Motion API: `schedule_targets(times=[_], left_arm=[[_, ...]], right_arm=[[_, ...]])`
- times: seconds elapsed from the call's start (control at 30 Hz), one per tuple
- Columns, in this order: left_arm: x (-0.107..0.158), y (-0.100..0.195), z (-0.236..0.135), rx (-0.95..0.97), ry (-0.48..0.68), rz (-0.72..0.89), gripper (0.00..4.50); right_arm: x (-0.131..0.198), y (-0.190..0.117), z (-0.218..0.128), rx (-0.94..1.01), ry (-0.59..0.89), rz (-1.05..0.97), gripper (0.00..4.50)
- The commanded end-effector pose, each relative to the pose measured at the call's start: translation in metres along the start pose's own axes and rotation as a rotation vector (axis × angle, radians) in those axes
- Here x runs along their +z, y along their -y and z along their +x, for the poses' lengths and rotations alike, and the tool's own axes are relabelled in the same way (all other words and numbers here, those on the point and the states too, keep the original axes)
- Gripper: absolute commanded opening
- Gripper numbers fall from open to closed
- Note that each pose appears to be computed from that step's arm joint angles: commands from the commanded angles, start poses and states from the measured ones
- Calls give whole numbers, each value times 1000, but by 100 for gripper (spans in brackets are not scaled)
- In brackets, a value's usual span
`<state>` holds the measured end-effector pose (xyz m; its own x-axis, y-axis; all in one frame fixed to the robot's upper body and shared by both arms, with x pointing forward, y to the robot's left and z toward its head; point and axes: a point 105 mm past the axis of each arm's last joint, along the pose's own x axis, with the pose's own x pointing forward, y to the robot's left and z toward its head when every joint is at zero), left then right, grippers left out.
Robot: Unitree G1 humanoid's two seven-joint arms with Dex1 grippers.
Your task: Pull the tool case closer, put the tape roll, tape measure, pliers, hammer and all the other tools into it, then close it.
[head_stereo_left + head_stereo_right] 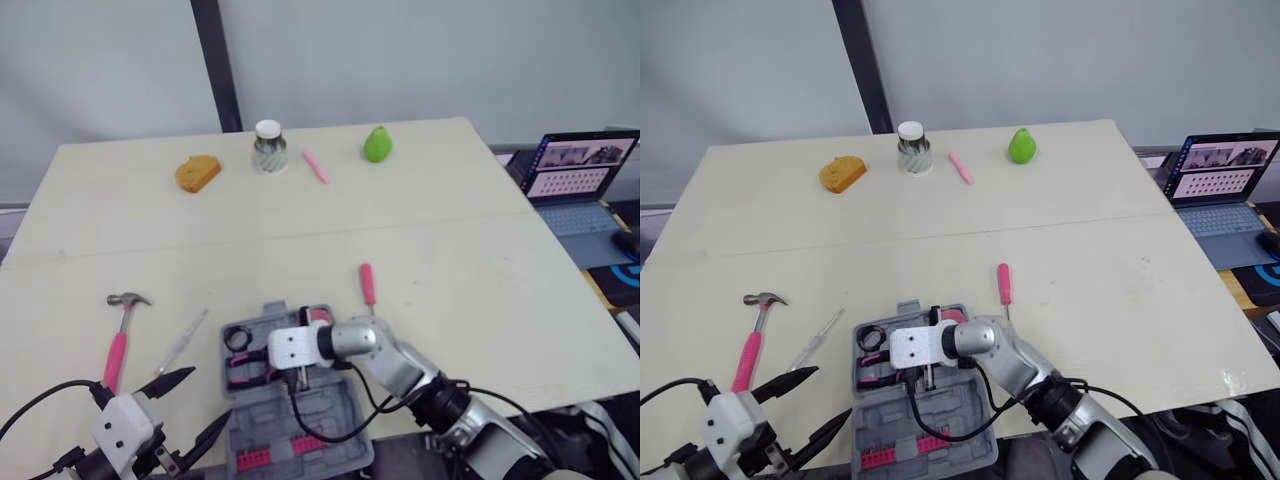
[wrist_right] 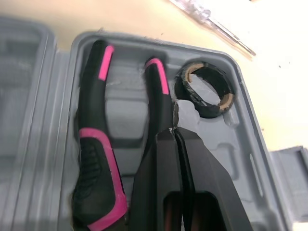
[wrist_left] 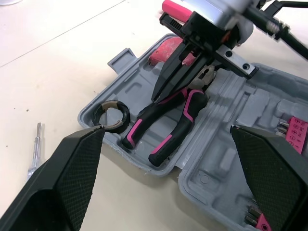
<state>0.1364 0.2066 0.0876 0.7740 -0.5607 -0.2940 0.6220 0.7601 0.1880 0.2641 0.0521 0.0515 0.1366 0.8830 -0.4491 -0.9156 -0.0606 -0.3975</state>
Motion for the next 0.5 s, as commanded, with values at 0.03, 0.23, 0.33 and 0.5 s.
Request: schedule_targets(times=[0.03,0.23,0.33,0.5], left_arm=[[0,-11,-1,17,0,-44,450],[-5,-59,-10,74,-57,-117,450],[-7,-83,-17,106,-96,-109,450],[-25,-141,-53,313,-173,-136,450]], right_arm=[[27,26,-21,-88,191,169,10],[21,55,-112,-220,303,373,10],[-3,49,-160,-268,218,438,10],[-52,29,-244,-395,29,577,189]])
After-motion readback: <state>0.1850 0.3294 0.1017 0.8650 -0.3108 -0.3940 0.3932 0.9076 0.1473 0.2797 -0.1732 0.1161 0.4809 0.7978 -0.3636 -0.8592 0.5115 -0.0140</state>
